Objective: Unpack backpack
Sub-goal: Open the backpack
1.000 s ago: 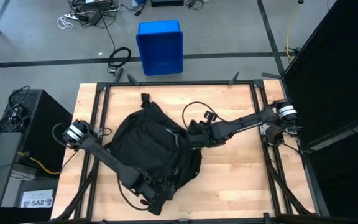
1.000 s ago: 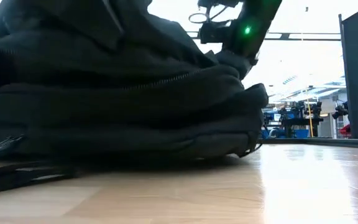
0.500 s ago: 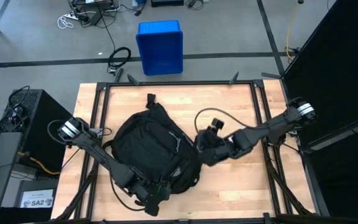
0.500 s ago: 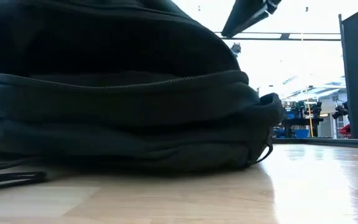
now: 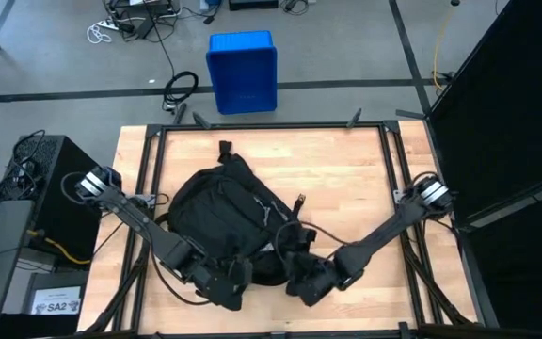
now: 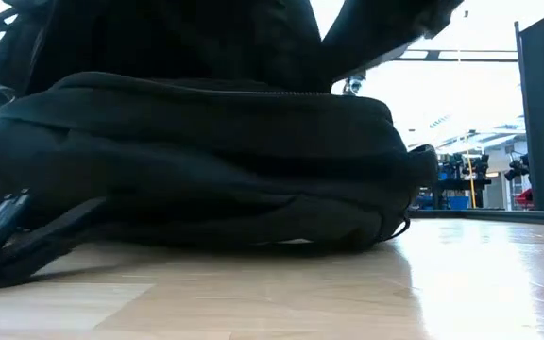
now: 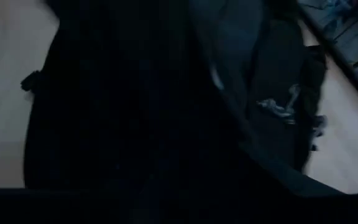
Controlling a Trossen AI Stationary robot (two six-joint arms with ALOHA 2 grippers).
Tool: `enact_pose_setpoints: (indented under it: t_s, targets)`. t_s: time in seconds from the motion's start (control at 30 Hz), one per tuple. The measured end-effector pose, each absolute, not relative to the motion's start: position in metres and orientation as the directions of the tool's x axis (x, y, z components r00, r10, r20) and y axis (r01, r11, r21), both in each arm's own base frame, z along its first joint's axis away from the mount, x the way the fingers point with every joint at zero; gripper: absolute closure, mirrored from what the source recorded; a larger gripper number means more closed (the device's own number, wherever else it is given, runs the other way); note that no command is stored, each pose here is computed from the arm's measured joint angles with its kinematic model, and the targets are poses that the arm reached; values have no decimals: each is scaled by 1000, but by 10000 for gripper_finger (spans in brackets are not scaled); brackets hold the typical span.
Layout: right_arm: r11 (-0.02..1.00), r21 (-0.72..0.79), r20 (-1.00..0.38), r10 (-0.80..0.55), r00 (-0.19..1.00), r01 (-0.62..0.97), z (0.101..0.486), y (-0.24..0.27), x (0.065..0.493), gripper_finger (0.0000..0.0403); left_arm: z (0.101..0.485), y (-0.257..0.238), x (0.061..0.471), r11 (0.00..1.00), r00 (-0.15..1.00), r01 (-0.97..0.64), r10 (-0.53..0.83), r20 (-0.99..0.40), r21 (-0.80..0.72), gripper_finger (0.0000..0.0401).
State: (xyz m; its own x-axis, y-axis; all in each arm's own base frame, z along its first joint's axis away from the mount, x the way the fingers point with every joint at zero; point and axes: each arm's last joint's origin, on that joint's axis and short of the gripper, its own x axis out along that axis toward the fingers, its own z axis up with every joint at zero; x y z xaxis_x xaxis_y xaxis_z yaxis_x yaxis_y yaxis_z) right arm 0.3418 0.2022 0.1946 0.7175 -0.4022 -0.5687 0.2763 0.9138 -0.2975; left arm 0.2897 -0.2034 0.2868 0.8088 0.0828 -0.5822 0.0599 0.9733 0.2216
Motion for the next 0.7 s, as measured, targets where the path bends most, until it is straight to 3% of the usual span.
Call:
enact_pose_setpoints:
  t_s: [0.37, 0.53, 0.7]
  targets:
    - [879, -324, -677, -473, 564, 349, 151, 169, 360, 339, 285, -189, 279, 938, 762, -70, 269, -589, 339, 401]
    - [855, -347, -717, -507, 478, 386, 143, 165, 349, 347, 296, -175, 256, 889, 720, -209, 422, -551, 408, 401]
    - [827, -342, -722, -535, 438, 446, 123, 157, 335, 349, 322, -167, 232, 878, 759, -268, 446, -475, 397, 401]
